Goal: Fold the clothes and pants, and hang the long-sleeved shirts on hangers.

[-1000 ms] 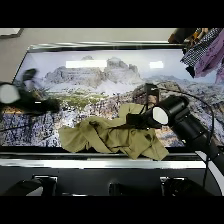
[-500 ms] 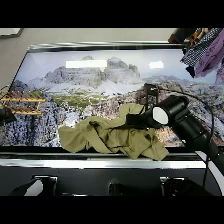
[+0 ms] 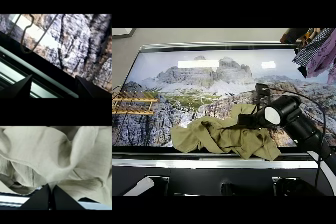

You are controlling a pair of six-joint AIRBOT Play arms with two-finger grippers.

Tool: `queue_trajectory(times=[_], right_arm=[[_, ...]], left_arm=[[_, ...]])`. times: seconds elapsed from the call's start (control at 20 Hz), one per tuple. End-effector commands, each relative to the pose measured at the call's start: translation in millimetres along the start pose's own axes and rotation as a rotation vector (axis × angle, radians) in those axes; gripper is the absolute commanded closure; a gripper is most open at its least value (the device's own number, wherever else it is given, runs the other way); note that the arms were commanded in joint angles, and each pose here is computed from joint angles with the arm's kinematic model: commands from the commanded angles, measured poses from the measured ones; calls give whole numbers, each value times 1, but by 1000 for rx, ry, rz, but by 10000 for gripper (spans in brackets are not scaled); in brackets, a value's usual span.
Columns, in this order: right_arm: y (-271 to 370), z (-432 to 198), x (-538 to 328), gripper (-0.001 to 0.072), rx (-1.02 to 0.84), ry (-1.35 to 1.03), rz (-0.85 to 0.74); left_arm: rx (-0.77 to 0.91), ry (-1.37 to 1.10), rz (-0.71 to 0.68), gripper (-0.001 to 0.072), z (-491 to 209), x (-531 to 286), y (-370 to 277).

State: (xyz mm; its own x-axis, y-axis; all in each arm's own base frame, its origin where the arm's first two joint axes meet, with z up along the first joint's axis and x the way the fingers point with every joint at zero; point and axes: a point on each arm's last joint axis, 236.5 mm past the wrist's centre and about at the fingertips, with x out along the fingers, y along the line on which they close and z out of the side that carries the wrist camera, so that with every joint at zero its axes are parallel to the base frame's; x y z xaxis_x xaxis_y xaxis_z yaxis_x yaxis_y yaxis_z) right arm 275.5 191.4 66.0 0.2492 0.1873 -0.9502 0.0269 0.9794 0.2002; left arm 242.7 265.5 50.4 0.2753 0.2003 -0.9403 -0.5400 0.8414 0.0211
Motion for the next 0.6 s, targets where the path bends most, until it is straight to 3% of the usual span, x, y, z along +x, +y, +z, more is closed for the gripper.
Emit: queue_trajectory(times=[0.0,0.1,0.55], right_arm=[[0,1,0,681,-2,-3,1],[-1,2,0,681,-1,-7,-2],[1,7,0,681,-3,-30,7]], left_arm=[[-49,-16,-10,105,-1,29,50],[-108,-12,-21,105,-3,48,66],[-15,66,-106,106,-12,123,62]])
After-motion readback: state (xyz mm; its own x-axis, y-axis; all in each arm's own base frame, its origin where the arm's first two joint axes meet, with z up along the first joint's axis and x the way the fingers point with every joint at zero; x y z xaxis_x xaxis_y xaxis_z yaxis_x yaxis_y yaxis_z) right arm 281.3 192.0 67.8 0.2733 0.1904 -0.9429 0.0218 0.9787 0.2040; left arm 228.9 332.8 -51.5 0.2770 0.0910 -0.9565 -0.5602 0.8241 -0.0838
